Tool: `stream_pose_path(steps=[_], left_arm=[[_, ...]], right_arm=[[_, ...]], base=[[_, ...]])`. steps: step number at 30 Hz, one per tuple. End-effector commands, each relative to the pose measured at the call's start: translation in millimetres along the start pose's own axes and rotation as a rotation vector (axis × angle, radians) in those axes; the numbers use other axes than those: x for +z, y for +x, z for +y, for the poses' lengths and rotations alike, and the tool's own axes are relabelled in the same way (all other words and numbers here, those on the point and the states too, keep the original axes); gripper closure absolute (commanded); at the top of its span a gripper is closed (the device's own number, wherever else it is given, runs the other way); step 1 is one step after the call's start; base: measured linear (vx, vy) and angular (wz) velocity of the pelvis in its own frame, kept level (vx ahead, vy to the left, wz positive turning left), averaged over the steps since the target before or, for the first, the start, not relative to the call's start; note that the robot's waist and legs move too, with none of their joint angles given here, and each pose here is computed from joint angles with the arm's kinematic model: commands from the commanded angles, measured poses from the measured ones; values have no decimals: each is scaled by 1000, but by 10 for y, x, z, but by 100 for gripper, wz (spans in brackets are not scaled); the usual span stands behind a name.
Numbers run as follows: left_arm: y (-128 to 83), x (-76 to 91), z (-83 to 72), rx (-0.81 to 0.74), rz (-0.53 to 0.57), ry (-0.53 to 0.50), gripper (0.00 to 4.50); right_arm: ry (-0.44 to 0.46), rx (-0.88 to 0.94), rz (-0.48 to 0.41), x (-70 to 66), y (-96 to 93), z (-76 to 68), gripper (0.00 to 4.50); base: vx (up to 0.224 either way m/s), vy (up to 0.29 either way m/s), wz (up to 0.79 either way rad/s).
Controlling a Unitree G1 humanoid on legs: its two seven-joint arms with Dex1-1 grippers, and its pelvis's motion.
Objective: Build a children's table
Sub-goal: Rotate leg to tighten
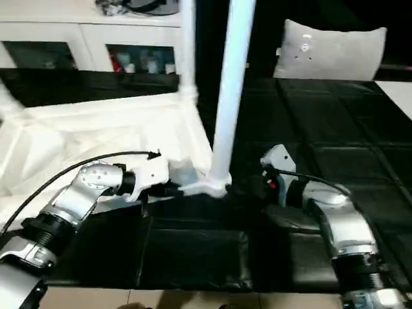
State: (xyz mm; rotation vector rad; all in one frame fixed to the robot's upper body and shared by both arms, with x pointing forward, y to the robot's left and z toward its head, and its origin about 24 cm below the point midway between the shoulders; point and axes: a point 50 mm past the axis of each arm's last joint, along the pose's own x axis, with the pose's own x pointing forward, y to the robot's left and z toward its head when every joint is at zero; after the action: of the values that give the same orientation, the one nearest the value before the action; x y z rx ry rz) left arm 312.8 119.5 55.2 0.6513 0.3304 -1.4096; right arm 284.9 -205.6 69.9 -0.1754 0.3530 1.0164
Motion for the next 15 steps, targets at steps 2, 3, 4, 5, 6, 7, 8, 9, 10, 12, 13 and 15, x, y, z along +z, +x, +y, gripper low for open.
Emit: stream_pose_path(steps=[2,3,4,5,6,7,8,9,10,12,13,15], left_arm=[[60,-3,-168,-186,10,62,450],[60,-3,-168,-186,10,62,450],[56,11,-191,-219,1,75,450],[54,25,-228,-263,-3,98,450],[54,30,-244,-283,-4,109,450],[54,31,-246,-285,-4,111,450],[57,37,-254,-297,-6,117,450],[66,53,-264,-311,-10,124,450],[76,69,-272,-322,-13,132,450],[81,80,-278,-331,-16,138,450],[85,90,-284,-338,-20,142,450],[89,107,-292,-354,-29,149,450]], right_arm=[[-46,131,-4,94,-4,54,19],[-46,131,-4,94,-4,54,19],[-46,169,1,94,0,75,30],[-38,225,8,89,25,117,40],[-35,250,11,86,37,136,56],[-34,253,12,86,39,139,66],[-33,262,13,84,49,145,76],[-27,284,12,79,71,165,76],[-16,308,11,71,92,188,76],[-8,326,10,65,104,203,101],[-3,344,12,54,116,223,108],[11,363,12,31,131,234,121]], base=[[0,0,0],[0,0,0],[0,0,0],[0,0,0],[0,0,0],[0,0,0],[0,0,0],[0,0,0],[0,0,0],[0,0,0],[0,0,0],[0,0,0]])
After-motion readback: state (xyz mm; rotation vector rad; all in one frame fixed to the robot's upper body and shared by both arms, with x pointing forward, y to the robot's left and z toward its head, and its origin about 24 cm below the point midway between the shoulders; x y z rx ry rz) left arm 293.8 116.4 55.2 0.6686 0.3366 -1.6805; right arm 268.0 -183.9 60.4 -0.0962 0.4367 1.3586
